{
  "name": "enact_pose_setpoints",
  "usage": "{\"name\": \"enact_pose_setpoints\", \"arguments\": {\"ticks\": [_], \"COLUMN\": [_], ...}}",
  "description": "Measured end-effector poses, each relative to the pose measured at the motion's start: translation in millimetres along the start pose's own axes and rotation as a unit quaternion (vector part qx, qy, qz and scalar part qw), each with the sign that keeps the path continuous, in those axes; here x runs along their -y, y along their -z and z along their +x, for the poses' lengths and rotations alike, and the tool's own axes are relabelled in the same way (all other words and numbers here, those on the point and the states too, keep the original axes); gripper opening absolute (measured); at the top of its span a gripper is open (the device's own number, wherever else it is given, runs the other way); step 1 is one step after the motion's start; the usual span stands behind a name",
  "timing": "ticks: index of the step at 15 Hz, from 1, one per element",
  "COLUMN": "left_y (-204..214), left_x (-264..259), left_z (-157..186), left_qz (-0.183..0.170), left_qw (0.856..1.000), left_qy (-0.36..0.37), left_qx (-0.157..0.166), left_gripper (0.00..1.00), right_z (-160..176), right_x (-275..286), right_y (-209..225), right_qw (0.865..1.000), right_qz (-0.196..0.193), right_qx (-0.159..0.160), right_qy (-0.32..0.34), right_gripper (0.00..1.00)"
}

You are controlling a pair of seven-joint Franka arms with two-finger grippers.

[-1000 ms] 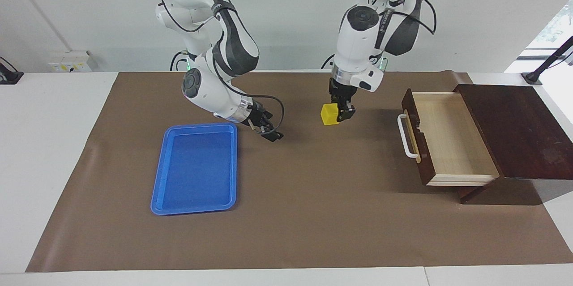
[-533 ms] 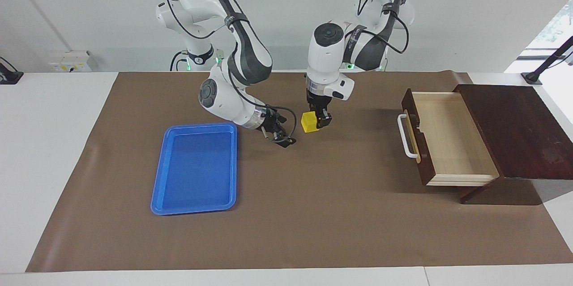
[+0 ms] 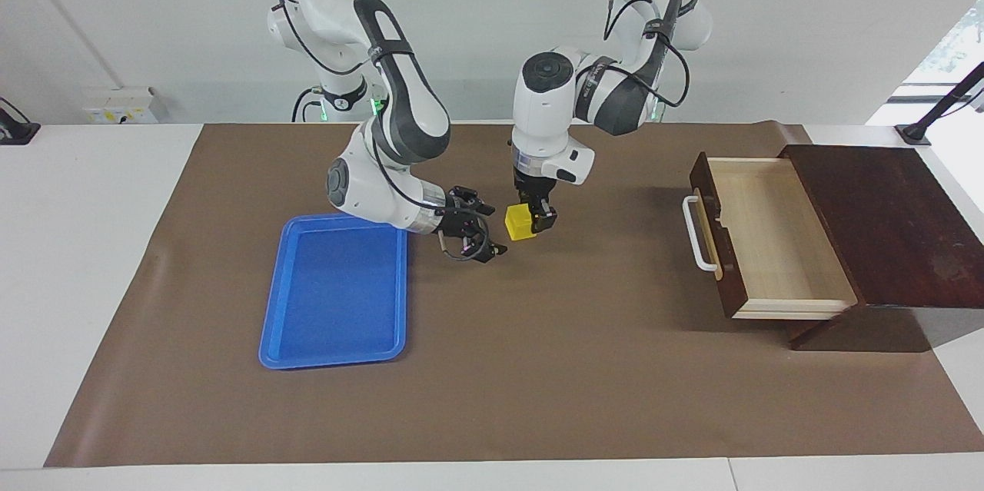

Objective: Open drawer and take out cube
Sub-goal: 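Carry the cube toward the right gripper while the right gripper approaches, then close the right gripper on the cube and open the left gripper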

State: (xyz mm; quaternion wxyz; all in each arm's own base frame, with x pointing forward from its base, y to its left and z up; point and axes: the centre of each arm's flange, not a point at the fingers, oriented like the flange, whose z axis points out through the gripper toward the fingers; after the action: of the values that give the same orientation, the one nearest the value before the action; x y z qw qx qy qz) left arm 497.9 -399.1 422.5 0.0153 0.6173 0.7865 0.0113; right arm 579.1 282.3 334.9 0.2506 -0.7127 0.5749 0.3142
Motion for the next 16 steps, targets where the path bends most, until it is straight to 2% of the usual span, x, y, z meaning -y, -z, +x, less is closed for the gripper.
{"name": "enact_pose_setpoints", "arguments": {"ticks": [13,15,16], "left_y": [-4.1,-4.7,-5.3], "left_x": [-1.8,-1.5,-0.9], "left_z": [-7.6,-7.6,-7.8], "left_qz": [-0.006,-0.005,-0.004], "left_qw": [1.0,1.0,1.0], "left_qy": [-0.004,-0.005,-0.005], "left_qx": [-0.004,-0.004,-0.006], "left_gripper": [0.56,0.56,0.56], "right_z": [-23.4,-23.0,-22.8], "right_x": [-6.1,-5.7,-4.5], "right_y": [-23.5,-23.6,-22.8], "right_qw": [1.0,1.0,1.0], "right_qz": [-0.007,-0.005,0.0], "right_qx": [-0.005,-0.005,-0.007], "right_qy": [0.024,0.022,0.02], "right_gripper": [1.0,0.97,0.89]}}
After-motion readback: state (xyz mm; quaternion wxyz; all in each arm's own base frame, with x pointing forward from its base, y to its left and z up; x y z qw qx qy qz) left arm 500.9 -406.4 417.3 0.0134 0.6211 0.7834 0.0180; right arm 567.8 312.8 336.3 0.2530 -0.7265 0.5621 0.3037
